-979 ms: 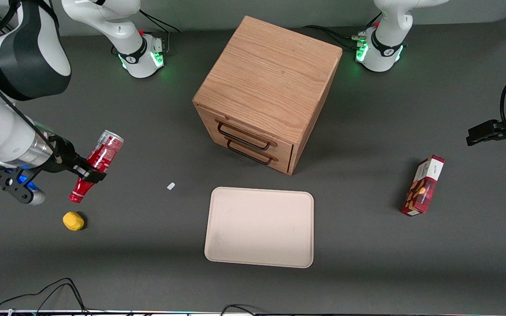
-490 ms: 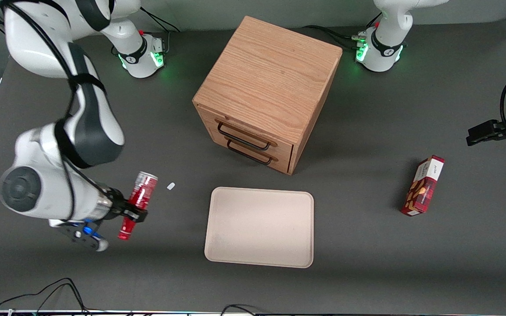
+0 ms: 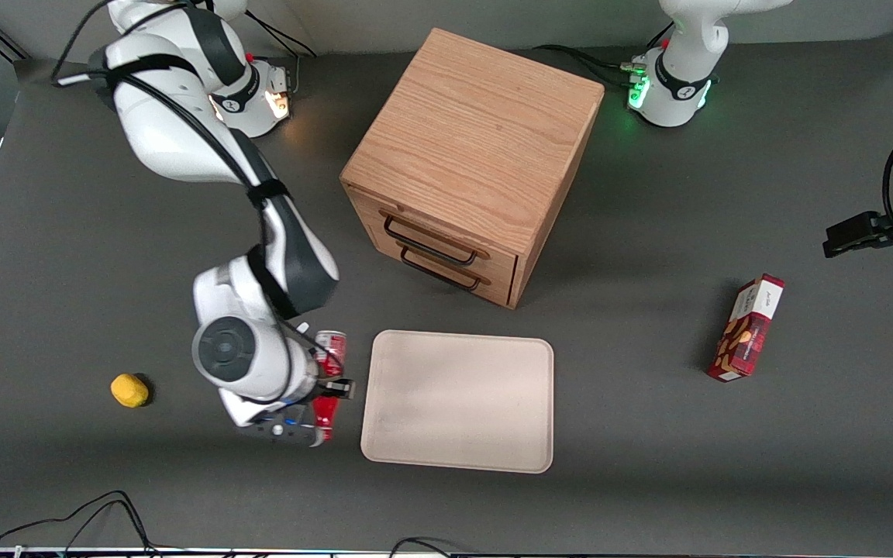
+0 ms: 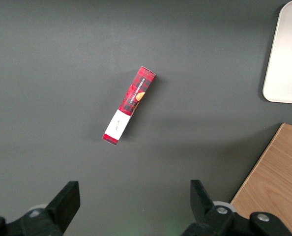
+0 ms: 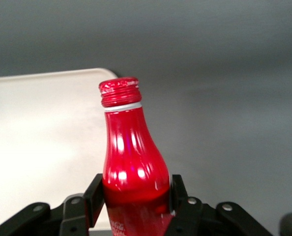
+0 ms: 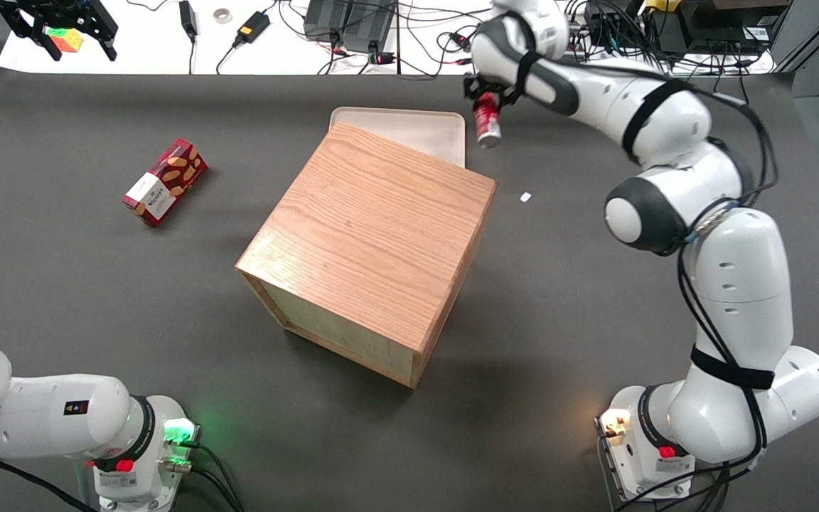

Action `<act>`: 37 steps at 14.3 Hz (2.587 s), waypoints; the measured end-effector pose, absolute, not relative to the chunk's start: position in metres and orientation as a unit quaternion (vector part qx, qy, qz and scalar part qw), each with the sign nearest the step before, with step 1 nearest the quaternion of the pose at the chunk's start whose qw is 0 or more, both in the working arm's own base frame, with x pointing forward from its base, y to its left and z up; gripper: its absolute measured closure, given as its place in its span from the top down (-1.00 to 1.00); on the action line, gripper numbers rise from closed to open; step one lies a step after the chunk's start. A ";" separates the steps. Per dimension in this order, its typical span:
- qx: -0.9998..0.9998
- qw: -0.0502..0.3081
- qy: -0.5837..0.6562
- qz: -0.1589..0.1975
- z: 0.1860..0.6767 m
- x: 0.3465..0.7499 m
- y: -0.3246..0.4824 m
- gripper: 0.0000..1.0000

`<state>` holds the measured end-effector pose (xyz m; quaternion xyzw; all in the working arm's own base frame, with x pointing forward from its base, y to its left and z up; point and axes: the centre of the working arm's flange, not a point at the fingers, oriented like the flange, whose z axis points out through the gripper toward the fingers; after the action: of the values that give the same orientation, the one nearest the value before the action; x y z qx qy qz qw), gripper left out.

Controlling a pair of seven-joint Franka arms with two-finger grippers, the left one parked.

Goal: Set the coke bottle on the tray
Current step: 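Carry the upright bottle over the cream tray with the right gripper, then lower the bottle onto the tray and open the right gripper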

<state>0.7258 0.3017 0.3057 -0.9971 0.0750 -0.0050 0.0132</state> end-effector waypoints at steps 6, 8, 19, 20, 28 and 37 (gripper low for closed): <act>-0.999 0.011 0.049 -0.012 0.257 0.717 0.337 0.19; -0.998 0.013 0.051 -0.023 0.249 0.720 0.335 0.19; -0.996 0.021 0.078 -0.038 0.210 0.725 0.335 0.19; -0.996 0.021 0.079 -0.039 0.207 0.725 0.335 0.19; -0.996 0.022 0.080 -0.040 0.205 0.724 0.337 0.23; -0.996 0.023 0.081 -0.041 0.206 0.724 0.337 1.00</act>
<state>0.7241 0.3371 0.2060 -0.9956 0.0807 -0.0406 0.0235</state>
